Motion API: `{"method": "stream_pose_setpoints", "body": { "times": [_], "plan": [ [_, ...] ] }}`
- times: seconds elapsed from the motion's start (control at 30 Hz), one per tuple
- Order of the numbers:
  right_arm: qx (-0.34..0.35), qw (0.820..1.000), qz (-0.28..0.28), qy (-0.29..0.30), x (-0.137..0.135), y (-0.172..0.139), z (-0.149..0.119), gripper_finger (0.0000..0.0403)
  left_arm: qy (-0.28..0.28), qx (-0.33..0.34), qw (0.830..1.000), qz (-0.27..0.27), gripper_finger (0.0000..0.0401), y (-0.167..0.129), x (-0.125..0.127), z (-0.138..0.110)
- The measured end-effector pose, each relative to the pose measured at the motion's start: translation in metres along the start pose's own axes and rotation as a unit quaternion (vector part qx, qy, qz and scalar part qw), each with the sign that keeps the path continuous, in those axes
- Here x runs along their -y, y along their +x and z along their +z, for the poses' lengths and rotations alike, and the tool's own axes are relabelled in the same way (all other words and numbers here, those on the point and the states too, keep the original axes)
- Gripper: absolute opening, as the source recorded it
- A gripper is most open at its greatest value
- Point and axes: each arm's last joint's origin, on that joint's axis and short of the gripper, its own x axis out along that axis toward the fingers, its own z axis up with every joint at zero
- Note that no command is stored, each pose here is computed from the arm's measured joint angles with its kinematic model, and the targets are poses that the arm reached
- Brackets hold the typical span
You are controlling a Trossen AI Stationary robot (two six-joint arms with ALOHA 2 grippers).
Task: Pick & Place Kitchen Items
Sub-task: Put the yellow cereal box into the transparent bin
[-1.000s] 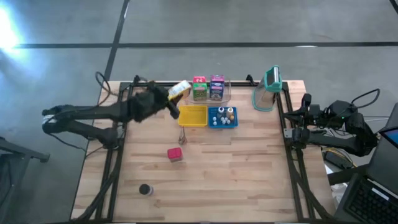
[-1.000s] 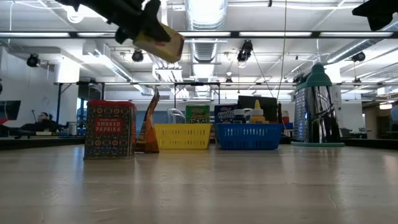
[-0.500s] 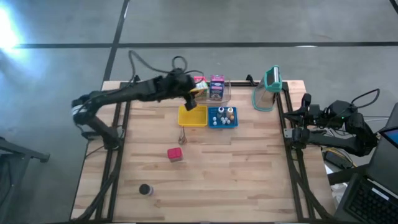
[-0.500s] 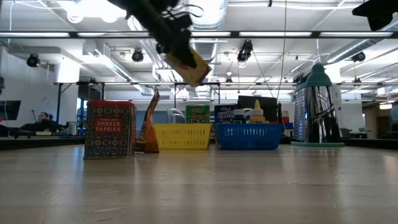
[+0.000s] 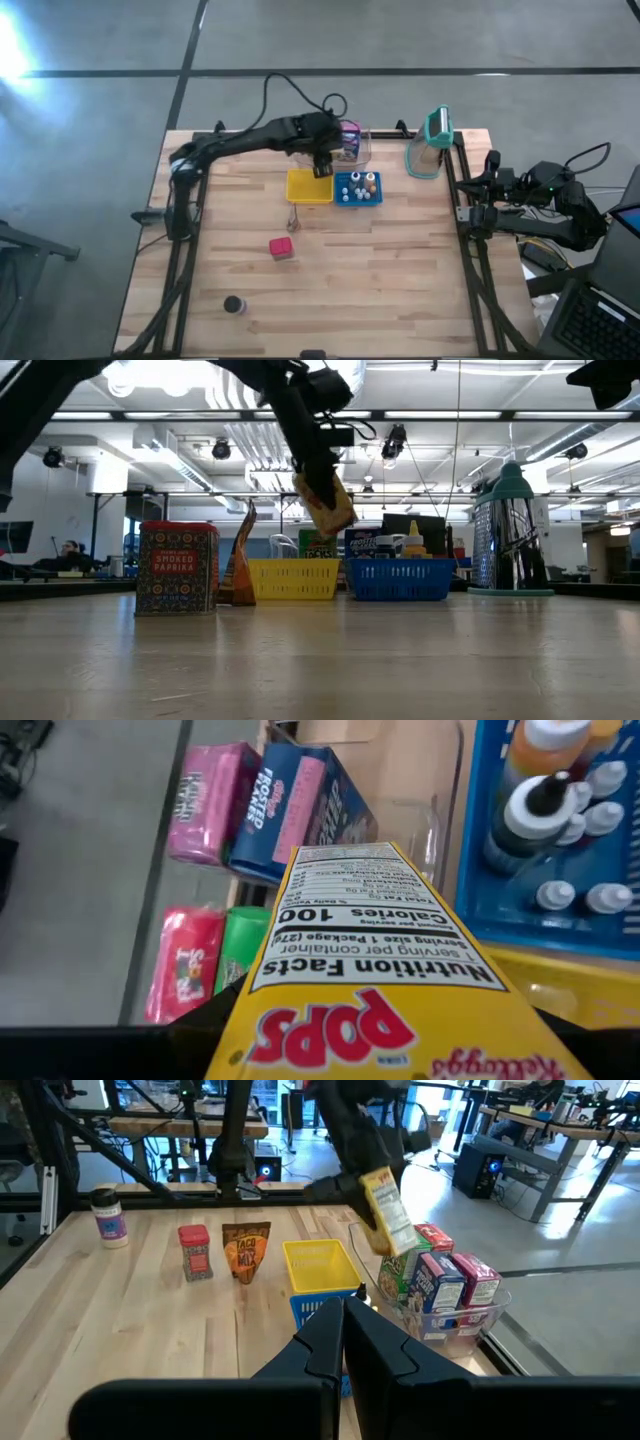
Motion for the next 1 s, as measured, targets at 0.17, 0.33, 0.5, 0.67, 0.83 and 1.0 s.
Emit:
{"method": "stream_pose_setpoints", "body": {
  "times": [0.17,0.33,0.5,0.67,0.83,1.0],
  "plan": [
    [0.0,1.0,0.0,0.0,0.0,0.0,0.0,0.0008,0.012,-0.019,1.0,-0.005,0.0188,0.018,0.002,0.003],
    [0.0,1.0,0.0,0.0,0.0,0.0,0.0,0.0008,0.032,-0.043,0.998,-0.015,0.0188,0.036,0.008,-0.001],
    [0.0,1.0,0.0,0.0,0.0,0.0,0.0,0.0008,0.042,-0.064,0.997,-0.023,0.0188,0.05,0.013,-0.005],
    [0.0,1.0,0.0,0.0,0.0,0.0,0.0,0.0008,0.064,-0.075,0.995,-0.023,0.0188,0.068,0.018,-0.008],
    [0.0,1.0,0.0,0.0,0.0,0.0,0.0,0.0008,0.092,-0.084,0.992,-0.005,0.0188,0.085,0.02,-0.01],
    [0.0,1.0,0.0,0.0,0.0,0.0,0.0,0.0008,0.113,-0.085,0.99,-0.007,0.0188,0.09,0.022,-0.01]
  ]
}}
